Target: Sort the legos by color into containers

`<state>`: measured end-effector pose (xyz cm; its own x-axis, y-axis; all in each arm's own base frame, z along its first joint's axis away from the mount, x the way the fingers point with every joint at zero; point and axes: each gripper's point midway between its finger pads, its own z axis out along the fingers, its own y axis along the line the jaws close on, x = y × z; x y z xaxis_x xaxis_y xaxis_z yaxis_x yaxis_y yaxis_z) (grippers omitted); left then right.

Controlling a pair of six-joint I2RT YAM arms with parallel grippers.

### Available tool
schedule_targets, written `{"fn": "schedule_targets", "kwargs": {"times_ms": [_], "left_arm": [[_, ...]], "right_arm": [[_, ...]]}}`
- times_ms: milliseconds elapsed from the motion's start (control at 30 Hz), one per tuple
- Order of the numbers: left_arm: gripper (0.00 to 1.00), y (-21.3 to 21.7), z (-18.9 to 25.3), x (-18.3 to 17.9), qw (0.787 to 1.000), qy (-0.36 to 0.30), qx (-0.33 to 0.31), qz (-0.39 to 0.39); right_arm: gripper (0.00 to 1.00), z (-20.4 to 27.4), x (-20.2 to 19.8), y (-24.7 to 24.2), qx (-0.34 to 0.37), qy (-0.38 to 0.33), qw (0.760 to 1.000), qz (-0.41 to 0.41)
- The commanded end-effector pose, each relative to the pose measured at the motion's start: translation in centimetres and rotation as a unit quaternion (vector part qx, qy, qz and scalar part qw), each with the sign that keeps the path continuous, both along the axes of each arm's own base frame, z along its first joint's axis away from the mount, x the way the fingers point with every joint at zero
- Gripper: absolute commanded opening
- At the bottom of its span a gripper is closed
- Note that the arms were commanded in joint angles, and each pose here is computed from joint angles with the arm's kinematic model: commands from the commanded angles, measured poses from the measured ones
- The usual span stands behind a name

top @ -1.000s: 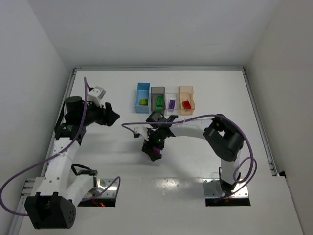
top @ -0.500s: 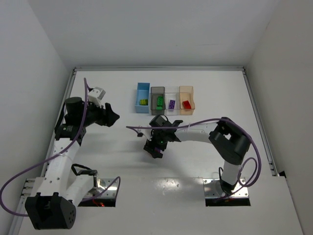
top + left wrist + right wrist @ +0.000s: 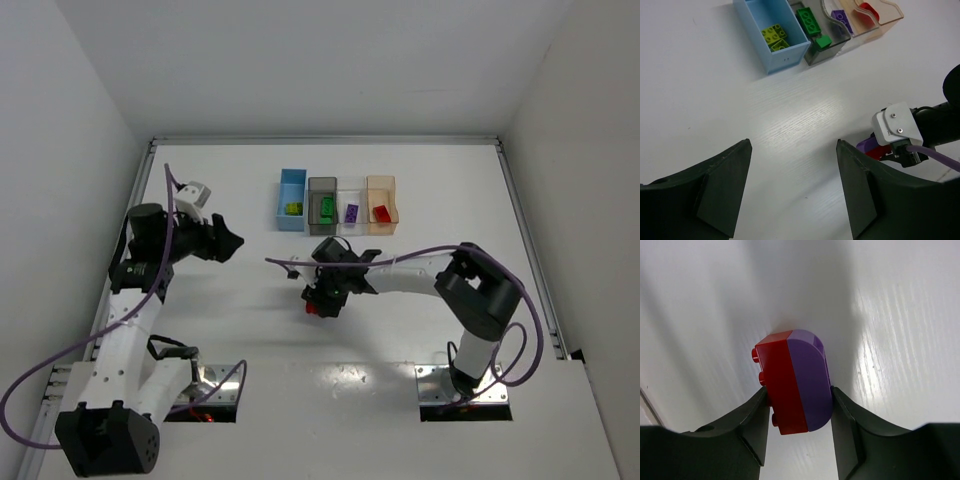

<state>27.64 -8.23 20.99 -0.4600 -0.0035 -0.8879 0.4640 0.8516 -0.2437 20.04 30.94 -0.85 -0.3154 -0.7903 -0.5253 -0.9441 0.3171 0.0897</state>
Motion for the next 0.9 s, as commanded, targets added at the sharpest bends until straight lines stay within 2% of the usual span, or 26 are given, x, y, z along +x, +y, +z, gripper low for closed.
{"fn": "schedule_targets", "kwargs": {"times_ms": [0,133,200,400,667,867], "left_arm": [[0.75,-0.8,1.6,-0.7,0.999,-0.027,-0.032,-0.033],[0.81,-3.1,2.2,-2.1,0.991,-0.015,-0.080,-0.102],[0.81,-4.7,3.3,-3.2,0.979,-0.005,-0.126,-0.162],[0.81,-5.9,3.9,-3.9,0.958,0.045,-0.194,-0.206],[0.81,-6.4,3.1,-4.4,0.944,0.081,-0.230,-0.222],[0.81,-6.3,3.4,-4.3,0.947,0.075,-0.228,-0.213]], "right_arm": [[0.04,1.3,0.4,-0.7,0.010,-0.012,1.000,-0.015],[0.02,5.5,2.8,-0.1,0.045,-0.095,0.994,-0.013],[0.02,7.8,4.0,1.2,0.059,-0.115,0.992,-0.005],[0.01,10.8,5.4,1.9,0.050,-0.163,0.985,0.024],[0.00,13.2,5.8,3.4,0.027,-0.191,0.978,0.084],[0.00,15.3,6.0,3.7,0.037,-0.226,0.968,0.104]]}}
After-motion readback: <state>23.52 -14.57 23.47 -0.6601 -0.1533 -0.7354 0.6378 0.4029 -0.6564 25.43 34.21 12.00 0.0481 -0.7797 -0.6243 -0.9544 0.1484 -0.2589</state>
